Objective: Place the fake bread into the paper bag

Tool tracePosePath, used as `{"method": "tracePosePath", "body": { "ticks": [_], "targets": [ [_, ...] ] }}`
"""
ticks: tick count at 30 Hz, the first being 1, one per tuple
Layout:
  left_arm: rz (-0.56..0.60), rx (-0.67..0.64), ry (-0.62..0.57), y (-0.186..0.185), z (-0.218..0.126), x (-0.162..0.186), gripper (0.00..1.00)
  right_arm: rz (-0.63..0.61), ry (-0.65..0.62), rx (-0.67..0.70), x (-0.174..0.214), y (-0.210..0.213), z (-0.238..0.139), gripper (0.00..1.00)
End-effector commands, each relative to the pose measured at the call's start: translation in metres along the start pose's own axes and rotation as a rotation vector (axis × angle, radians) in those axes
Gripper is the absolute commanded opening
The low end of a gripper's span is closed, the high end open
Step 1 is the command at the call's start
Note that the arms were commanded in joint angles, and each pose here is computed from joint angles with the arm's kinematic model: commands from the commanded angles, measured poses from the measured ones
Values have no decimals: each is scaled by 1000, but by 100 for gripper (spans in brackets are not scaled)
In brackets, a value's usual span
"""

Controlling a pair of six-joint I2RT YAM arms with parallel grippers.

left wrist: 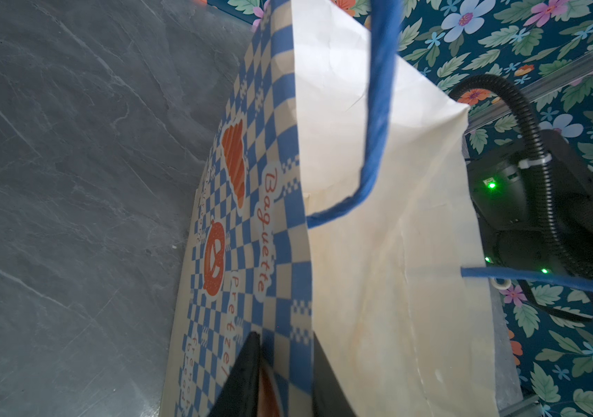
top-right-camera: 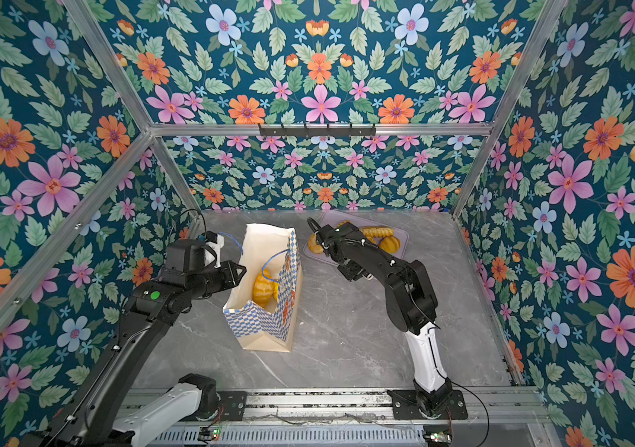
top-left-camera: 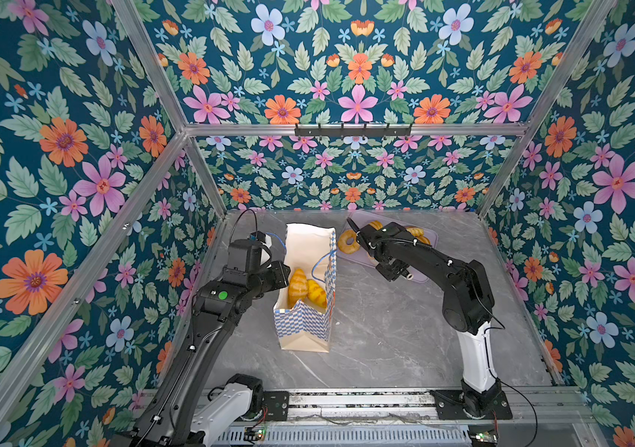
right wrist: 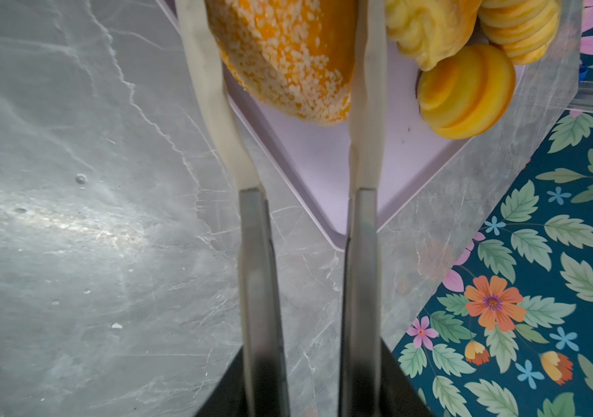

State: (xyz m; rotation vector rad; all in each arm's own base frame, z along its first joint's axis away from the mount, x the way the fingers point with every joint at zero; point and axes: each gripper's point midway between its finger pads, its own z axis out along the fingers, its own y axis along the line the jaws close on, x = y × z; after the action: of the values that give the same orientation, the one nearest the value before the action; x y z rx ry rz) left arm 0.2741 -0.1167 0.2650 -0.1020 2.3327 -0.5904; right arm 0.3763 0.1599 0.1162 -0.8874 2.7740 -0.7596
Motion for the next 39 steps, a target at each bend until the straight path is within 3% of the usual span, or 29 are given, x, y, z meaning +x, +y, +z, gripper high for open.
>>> {"method": "tracePosePath", "body": {
  "ticks": [1, 12, 26, 39],
  "targets": [
    [8, 5, -13, -2, -2, -3, 24, -8, -6, 5, 3, -2, -4, 37],
    [7, 7, -20, -3, -3, -6, 24, 39, -51, -4, 14, -8, -16, 30],
    [-4, 2, -27, -3, -7, -8, 30, 144, -176, -51, 17, -19, -48, 29],
    [-3, -14, -23, -2, -8, -10, 22, 270, -316, -149, 13, -31, -88, 30]
  ]
}}
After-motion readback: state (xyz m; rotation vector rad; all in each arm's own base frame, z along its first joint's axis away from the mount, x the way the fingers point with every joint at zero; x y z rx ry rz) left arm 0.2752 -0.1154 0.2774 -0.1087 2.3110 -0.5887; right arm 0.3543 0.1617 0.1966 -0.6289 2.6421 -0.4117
